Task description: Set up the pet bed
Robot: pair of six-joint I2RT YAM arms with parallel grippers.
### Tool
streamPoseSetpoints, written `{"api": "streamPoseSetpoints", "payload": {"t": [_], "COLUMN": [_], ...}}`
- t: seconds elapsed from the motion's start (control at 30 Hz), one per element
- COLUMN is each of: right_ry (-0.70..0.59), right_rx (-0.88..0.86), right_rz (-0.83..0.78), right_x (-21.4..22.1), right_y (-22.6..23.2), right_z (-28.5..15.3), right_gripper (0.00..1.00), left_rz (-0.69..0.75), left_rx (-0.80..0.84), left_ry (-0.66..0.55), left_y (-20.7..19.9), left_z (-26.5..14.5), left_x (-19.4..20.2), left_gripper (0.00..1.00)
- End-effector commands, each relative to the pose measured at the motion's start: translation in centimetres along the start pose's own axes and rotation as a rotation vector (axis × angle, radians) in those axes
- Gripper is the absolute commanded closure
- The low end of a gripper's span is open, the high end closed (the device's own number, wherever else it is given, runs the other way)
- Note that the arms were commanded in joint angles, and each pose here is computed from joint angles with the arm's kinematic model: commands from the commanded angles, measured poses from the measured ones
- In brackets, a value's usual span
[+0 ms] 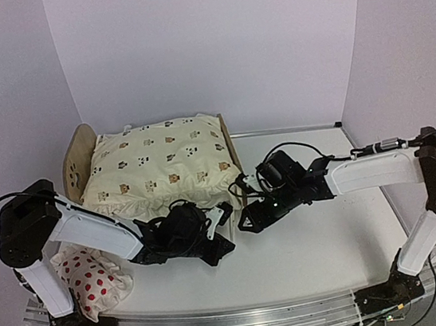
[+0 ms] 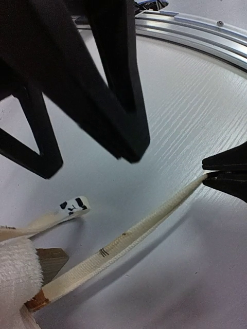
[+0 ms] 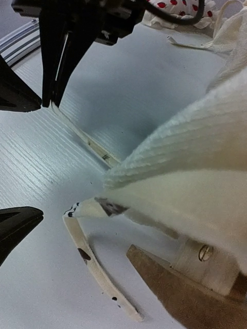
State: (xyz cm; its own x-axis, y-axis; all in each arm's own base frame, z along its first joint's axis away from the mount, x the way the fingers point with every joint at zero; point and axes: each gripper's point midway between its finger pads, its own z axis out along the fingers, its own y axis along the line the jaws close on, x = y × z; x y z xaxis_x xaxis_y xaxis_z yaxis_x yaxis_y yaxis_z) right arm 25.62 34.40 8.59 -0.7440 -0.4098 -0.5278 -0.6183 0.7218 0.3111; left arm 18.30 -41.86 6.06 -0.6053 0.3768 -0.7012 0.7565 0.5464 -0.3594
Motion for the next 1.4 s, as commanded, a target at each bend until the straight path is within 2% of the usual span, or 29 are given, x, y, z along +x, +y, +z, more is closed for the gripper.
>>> {"api": "streamPoseSetpoints", "payload": {"t": [0.0, 0.23, 0.33, 0.4, 0.47, 0.5, 0.67, 0.73, 0.9, 1.1, 1.23, 1.37], "right_ry": [-0.042, -0.101, -0.133, -0.141, -0.129, -0.123, -0.094, -0.08, -0.014, 0.007, 0.013, 0.006], "right_rx": [-0.024, 0.036, 0.043, 0.049, 0.056, 0.058, 0.018, -0.003, 0.004, 0.051, 0.033, 0.02], "right_rz": [-0.037, -0.037, -0.032, -0.024, -0.012, -0.006, 0.001, -0.006, -0.038, -0.06, -0.053, -0.044], "right_x": [-0.9, -2.1, -2.9, -2.9, -2.5, -2.1, -0.4, 0.2, 1.7, 0.7, 0.2, -0.2], "right_y": [0.1, -0.7, -0.5, -0.6, -0.8, -0.9, -0.3, -0.1, -0.6, -1.6, -1.2, -0.8], "right_z": [1.8, 0.8, -0.3, -0.8, -1.1, -1.2, -2.3, -2.4, -0.2, 2.6, 3.6, 3.8], "right_gripper": [0.43, 0.68, 0.83, 0.9, 0.9, 0.86, 0.56, 0.47, 0.38, 0.4, 0.55, 0.76], "left_rz": [-0.016, 0.012, 0.016, 0.017, 0.018, 0.018, 0.015, 0.018, 0.022, 0.024, 0.023, 0.022], "left_rx": [0.084, 0.162, 0.177, 0.179, 0.158, 0.141, 0.105, 0.092, 0.089, 0.083, 0.074, 0.069], "left_ry": [-0.019, -0.09, -0.117, -0.126, -0.129, -0.127, -0.109, -0.101, -0.097, -0.094, -0.107, -0.116], "left_y": [-2.8, -7.1, -8.0, -8.1, -7.7, -7.3, -6.4, -6.0, -5.7, -5.5, -5.3, -5.0], "left_z": [-1.7, -5.9, -7.6, -8.4, -8.6, -8.6, -7.9, -7.6, -7.1, -7.0, -7.4, -7.8], "left_x": [-1.0, -4.6, -5.7, -5.9, -5.8, -5.6, -4.6, -4.2, -3.8, -3.5, -3.4, -3.2], "left_gripper": [1.0, 1.0, 1.0, 1.0, 1.0, 1.0, 1.0, 1.0, 1.0, 1.0, 1.0, 1.0]}}
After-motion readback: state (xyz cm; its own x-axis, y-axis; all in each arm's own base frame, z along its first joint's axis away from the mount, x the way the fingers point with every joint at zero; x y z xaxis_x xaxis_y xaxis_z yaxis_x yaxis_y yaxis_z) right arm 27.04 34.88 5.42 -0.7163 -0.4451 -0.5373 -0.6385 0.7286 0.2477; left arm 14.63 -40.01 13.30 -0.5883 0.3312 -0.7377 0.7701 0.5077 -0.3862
